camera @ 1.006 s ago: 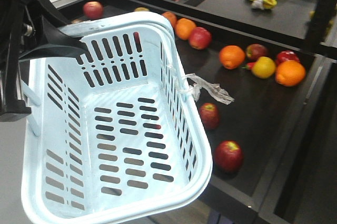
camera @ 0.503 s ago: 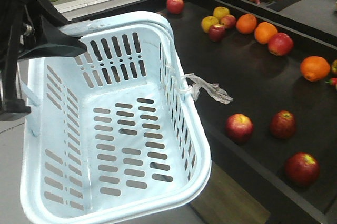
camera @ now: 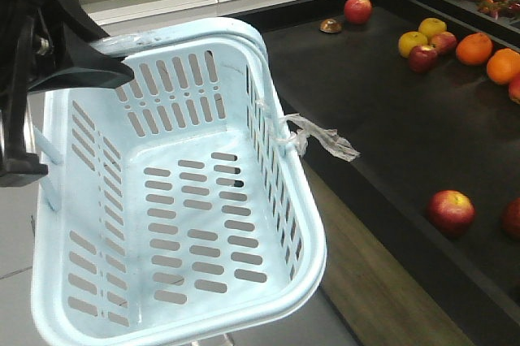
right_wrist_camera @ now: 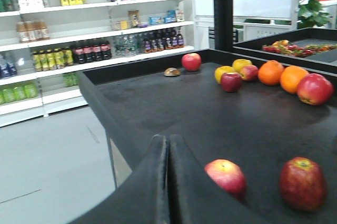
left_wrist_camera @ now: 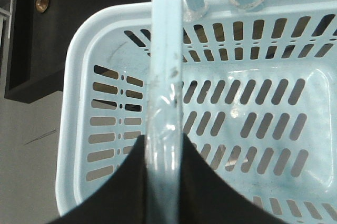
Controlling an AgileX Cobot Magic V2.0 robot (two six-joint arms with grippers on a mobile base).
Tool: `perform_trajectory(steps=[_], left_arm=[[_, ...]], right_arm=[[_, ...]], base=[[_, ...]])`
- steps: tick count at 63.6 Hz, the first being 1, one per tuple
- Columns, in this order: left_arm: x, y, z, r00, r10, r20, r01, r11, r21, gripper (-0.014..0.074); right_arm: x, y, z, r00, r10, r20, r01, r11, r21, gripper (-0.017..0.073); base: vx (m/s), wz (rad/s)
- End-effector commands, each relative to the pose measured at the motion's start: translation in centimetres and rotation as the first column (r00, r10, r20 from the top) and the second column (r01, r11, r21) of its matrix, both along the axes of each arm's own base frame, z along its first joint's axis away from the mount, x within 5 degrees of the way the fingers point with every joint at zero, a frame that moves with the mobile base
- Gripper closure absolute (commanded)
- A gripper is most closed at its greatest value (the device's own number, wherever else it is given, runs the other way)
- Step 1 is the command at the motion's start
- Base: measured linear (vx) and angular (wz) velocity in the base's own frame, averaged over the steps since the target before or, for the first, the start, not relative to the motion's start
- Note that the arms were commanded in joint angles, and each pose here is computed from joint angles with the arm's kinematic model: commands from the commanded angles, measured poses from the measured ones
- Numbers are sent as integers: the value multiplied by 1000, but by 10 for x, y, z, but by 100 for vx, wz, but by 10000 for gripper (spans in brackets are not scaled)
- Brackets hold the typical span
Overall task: Pick three apples into basket with both arms
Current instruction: 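Hold the basket up with the left gripper while the base turns away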
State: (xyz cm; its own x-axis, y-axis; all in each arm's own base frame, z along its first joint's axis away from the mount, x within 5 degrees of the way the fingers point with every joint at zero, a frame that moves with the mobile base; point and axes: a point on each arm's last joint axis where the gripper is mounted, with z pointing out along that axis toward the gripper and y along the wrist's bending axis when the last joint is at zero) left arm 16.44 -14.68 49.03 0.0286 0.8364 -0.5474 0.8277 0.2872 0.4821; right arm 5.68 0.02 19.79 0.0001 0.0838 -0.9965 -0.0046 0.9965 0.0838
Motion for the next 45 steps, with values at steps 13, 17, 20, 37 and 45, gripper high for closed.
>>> perform_trajectory(steps=[13, 17, 20, 37, 45], left_arm=[[-8, 6, 18, 997, 4, 72, 2, 997, -80, 601], [-8, 6, 18, 997, 4, 72, 2, 997, -80, 601], [-8, 6, 18, 997, 4, 72, 2, 997, -80, 601], [-8, 6, 18, 997, 4, 72, 2, 997, -80, 601], [-8, 6, 18, 997, 4, 72, 2, 997, -80, 601]], right_arm=[[0, 0, 2, 997, -4, 71, 5, 1000, -10, 568], [0, 0, 2, 997, -4, 71, 5, 1000, -10, 568], [0, 0, 2, 997, -4, 71, 5, 1000, -10, 568], [0, 0, 2, 997, -4, 71, 5, 1000, -10, 568], [0, 0, 2, 997, -4, 71, 5, 1000, -10, 568]], base=[[-3, 24], [-2, 23], [-2, 24], [-2, 25], [0, 20]])
